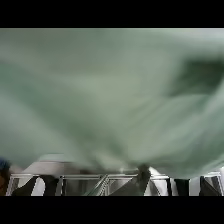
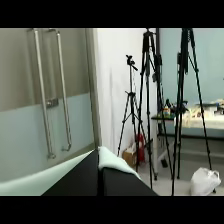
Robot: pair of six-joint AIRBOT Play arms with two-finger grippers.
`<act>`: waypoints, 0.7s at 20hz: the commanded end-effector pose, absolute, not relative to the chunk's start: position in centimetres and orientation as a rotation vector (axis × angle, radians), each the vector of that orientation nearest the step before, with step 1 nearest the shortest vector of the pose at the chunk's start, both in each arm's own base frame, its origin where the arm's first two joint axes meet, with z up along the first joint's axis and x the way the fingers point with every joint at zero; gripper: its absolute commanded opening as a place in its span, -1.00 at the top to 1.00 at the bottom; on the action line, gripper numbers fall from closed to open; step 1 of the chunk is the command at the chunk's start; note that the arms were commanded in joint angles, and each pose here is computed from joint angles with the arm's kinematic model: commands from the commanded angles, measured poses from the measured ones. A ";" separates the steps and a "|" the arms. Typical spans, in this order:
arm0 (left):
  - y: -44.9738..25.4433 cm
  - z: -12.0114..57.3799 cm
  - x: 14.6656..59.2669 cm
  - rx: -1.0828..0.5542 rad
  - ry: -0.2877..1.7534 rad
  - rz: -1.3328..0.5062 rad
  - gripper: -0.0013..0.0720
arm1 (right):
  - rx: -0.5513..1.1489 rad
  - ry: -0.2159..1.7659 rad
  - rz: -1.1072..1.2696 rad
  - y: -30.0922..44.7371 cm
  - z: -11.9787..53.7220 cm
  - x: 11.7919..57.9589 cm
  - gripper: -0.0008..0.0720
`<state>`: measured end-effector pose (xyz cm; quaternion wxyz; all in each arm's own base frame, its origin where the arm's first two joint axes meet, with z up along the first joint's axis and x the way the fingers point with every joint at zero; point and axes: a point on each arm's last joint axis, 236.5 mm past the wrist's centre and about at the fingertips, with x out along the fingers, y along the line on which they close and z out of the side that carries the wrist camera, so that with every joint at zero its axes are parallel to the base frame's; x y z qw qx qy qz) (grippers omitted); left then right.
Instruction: Fold the shirts.
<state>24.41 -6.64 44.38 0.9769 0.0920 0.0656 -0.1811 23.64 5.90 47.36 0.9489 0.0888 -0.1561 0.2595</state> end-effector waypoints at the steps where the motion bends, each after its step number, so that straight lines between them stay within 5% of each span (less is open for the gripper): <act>1: -4.3 38.9 30.4 0.069 0.278 -0.398 0.90 | 0.258 -0.185 0.582 3.1 44.1 27.5 0.93; 7: -7.5 18.7 42.6 -0.206 0.736 -0.612 0.90 | 0.494 0.281 0.620 3.9 25.4 40.9 0.93; 14: -5.7 0.2 50.8 -0.454 1.091 -0.587 0.90 | 0.725 0.604 0.570 4.1 7.0 52.0 0.94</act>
